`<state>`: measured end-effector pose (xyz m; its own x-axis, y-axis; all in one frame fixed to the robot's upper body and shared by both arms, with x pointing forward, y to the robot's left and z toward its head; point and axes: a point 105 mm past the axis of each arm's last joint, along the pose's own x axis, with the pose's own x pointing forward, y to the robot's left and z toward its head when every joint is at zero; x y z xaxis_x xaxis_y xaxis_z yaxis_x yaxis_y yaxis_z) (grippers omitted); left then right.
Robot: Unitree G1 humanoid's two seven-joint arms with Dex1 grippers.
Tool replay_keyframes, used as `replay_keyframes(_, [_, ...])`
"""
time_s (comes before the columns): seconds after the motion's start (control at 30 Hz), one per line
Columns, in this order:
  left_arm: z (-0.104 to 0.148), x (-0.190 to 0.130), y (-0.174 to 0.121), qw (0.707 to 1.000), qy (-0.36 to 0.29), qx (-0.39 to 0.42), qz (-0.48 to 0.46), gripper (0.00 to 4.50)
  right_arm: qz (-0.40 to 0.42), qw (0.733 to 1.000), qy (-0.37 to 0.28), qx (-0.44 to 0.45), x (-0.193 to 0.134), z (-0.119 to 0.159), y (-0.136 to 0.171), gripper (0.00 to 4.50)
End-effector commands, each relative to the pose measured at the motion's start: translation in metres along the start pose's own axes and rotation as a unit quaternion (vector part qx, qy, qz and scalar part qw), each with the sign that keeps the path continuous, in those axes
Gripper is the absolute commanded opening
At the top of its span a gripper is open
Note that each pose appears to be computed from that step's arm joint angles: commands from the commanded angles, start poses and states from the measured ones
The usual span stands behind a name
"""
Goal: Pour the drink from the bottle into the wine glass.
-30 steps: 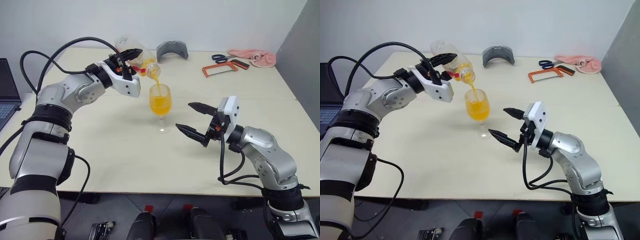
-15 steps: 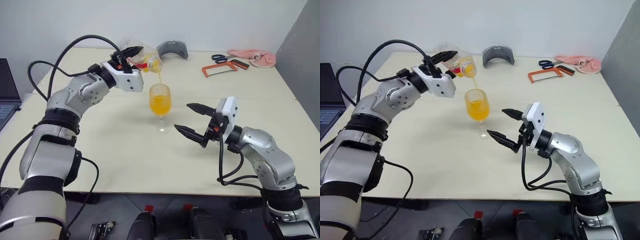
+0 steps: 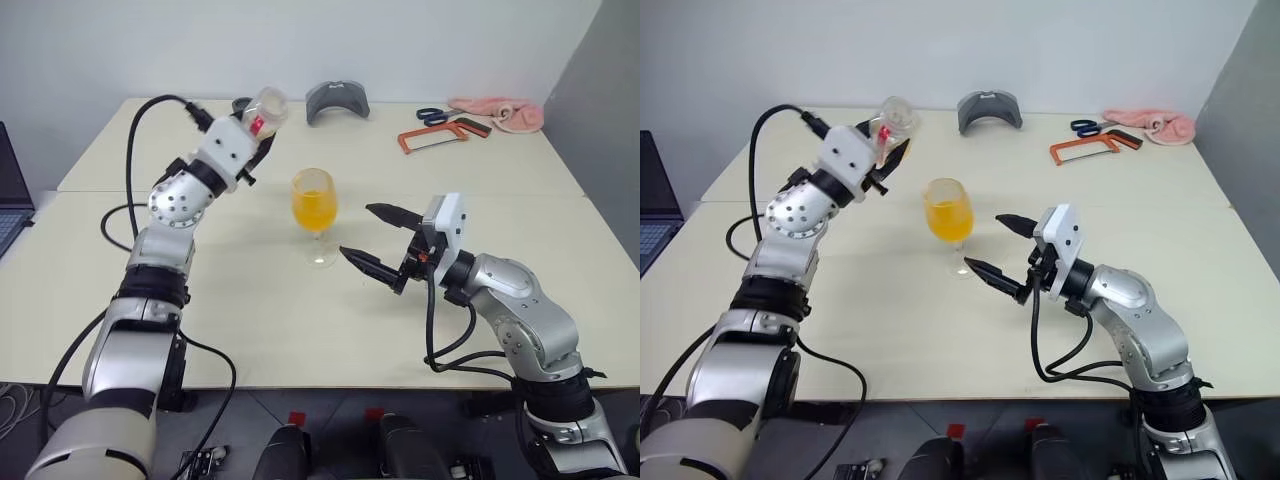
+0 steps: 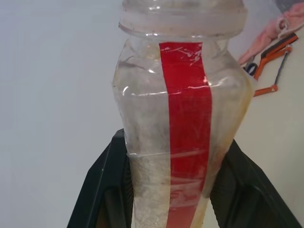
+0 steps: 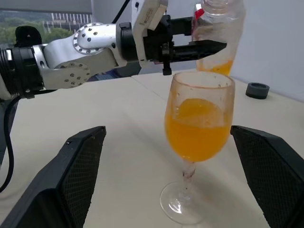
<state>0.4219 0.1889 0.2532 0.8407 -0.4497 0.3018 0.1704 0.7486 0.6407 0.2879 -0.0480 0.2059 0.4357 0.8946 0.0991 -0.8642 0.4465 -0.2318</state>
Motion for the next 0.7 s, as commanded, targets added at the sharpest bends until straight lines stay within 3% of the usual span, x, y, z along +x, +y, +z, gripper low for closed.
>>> replay_keyframes(0.03, [-0.012, -0.018, 0.015, 0.996, 0.022, -0.074, 0.041, 1.69, 0.037, 0.999, 0.001, -0.022, 0.008, 0.014, 0.017, 4.50])
replay_keyframes(0.23, [-0.059, -0.060, 0.013, 0.968, 0.100, -0.211, 0.089, 1.69, 0.046, 0.997, 0.055, -0.027, 0.030, 0.007, 0.024, 4.50])
replay_keyframes(0.4, [-0.075, -0.079, 0.007, 0.952, 0.132, -0.261, 0.095, 1.69, 0.051, 0.996, 0.066, -0.035, 0.040, 0.005, 0.026, 4.50])
replay_keyframes(0.7, [-0.087, -0.094, 0.001, 0.939, 0.135, -0.303, 0.093, 1.69, 0.050, 0.996, 0.066, -0.040, 0.048, 0.006, 0.025, 4.50])
